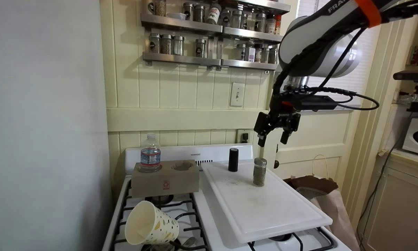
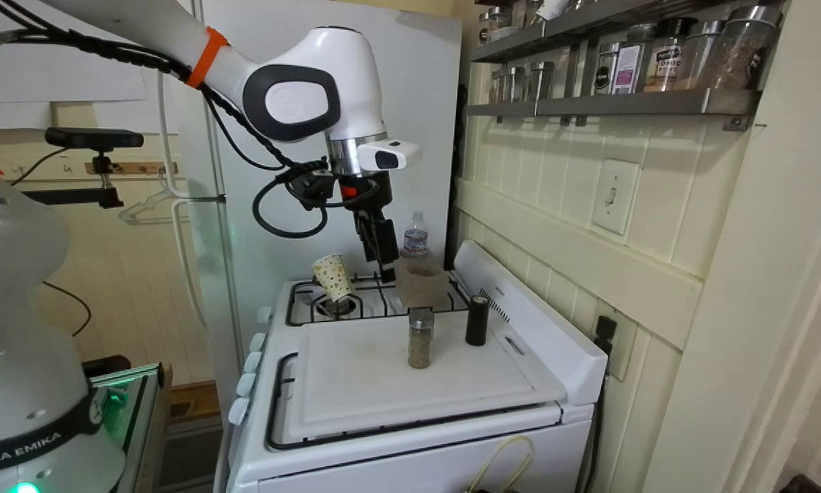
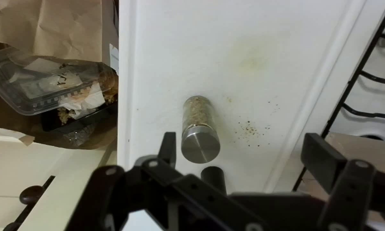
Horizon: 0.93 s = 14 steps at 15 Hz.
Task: Uncover the silver lid of the salt cellar
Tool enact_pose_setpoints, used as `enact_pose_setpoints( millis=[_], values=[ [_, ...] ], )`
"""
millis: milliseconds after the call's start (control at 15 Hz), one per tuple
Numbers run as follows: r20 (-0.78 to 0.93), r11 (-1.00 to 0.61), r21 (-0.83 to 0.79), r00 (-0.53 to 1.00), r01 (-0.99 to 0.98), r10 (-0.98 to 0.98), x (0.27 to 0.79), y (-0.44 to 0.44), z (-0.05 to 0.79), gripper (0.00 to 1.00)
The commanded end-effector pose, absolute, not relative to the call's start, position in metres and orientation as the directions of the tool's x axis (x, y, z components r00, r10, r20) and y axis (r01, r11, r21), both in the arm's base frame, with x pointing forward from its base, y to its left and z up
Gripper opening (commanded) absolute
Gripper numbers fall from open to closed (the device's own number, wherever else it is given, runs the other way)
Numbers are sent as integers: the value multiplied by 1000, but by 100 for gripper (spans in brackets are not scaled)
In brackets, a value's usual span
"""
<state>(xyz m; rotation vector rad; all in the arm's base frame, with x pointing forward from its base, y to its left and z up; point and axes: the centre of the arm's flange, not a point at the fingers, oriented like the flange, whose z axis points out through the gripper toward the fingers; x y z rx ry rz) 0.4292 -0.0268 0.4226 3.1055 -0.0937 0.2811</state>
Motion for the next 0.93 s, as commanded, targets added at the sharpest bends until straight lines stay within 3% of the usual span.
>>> enact_pose_setpoints(
  millis=[0,867],
  values=[
    [180,-998,15,981,-69,-65,430,-30,421,100],
    [237,-996,-10,967,-92,-92,457,-40,406,100]
  ],
)
